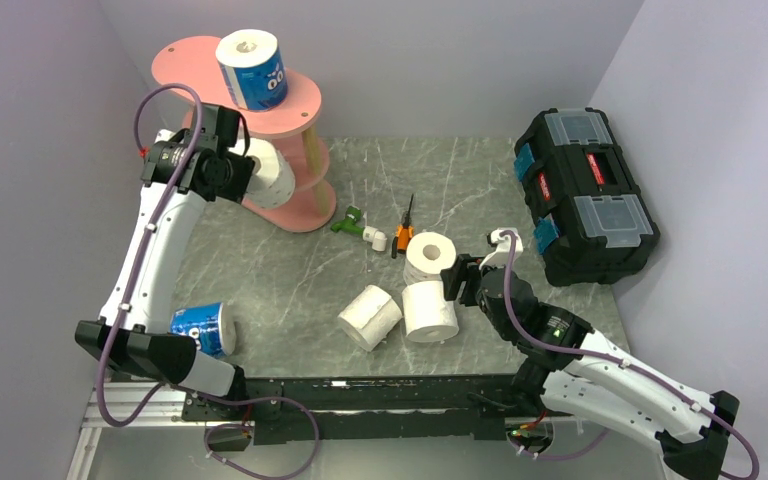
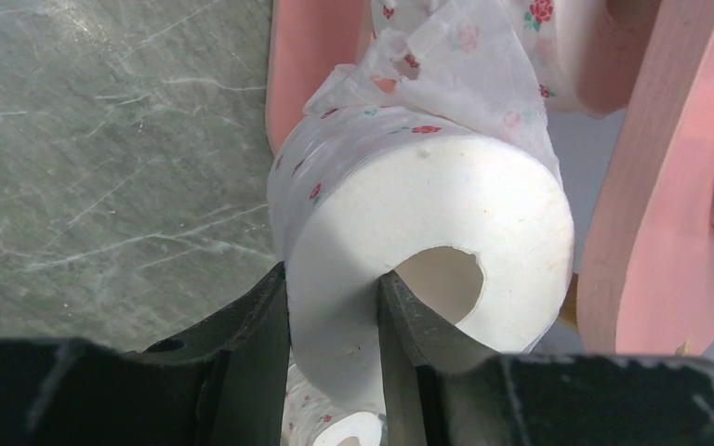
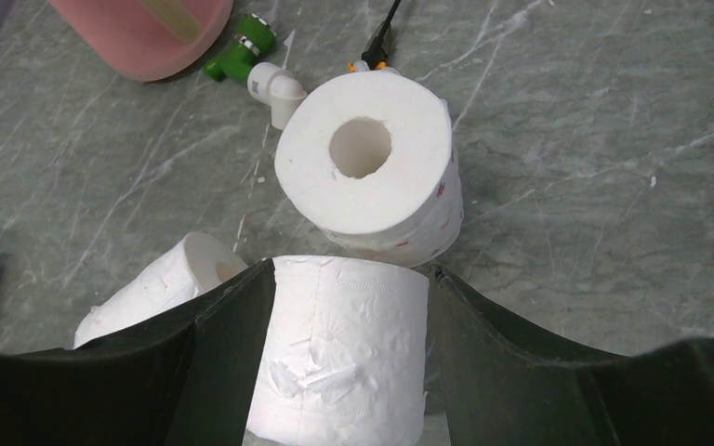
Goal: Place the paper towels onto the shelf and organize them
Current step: Pick up the paper towel from the center of the board, then place the paper towel on the shelf, then adjust the paper towel on the shelf.
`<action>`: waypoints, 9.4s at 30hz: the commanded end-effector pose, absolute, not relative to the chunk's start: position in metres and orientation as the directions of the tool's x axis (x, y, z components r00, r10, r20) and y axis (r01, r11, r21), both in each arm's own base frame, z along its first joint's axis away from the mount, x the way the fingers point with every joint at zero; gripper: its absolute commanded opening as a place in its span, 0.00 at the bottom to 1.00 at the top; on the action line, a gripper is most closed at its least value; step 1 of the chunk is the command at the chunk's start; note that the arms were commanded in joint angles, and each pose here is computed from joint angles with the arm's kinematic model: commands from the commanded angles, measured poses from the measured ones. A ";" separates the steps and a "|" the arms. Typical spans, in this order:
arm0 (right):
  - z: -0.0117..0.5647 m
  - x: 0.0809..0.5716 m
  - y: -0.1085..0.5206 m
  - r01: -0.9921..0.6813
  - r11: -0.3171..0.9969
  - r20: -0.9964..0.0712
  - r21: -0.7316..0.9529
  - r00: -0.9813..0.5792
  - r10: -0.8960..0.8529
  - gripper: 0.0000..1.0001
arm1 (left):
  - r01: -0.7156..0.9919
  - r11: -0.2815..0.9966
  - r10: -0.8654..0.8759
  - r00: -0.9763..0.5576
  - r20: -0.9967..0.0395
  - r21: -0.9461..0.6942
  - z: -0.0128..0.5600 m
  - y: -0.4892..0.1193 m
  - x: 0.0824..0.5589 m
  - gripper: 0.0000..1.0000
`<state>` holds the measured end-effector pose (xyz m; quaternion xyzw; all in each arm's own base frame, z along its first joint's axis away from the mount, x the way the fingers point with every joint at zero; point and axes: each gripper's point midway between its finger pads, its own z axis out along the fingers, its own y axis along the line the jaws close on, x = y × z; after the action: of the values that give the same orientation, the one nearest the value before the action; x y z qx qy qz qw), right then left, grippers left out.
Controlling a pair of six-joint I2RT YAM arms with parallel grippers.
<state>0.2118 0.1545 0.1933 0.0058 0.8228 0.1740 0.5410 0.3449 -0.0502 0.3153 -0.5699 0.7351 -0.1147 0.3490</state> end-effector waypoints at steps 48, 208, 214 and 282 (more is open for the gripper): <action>0.190 0.215 0.150 -0.154 0.949 -0.895 0.275 -0.401 0.195 0.65 | -0.604 0.265 -0.955 -0.057 -0.291 -0.751 0.346 -0.069 0.384 0.31; 0.177 0.221 0.154 -0.150 0.961 -0.894 0.231 -0.423 0.149 0.70 | 0.047 0.990 -0.139 0.241 -0.961 -0.132 0.296 -0.061 0.401 0.99; 0.178 0.222 0.154 -0.148 0.962 -0.894 0.229 -0.423 0.148 0.70 | 0.018 0.990 -0.142 0.248 -0.958 -0.142 0.296 -0.057 0.405 0.99; 0.179 0.222 0.153 -0.147 0.961 -0.894 0.235 -0.421 0.154 0.70 | 0.100 0.972 -0.234 0.276 -0.932 -0.215 0.306 -0.094 0.407 0.99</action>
<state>0.2191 0.1528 0.1717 -0.0033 0.8390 0.1346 0.5272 0.4013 -0.0910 0.2618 -0.0402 0.6446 -0.0855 0.7587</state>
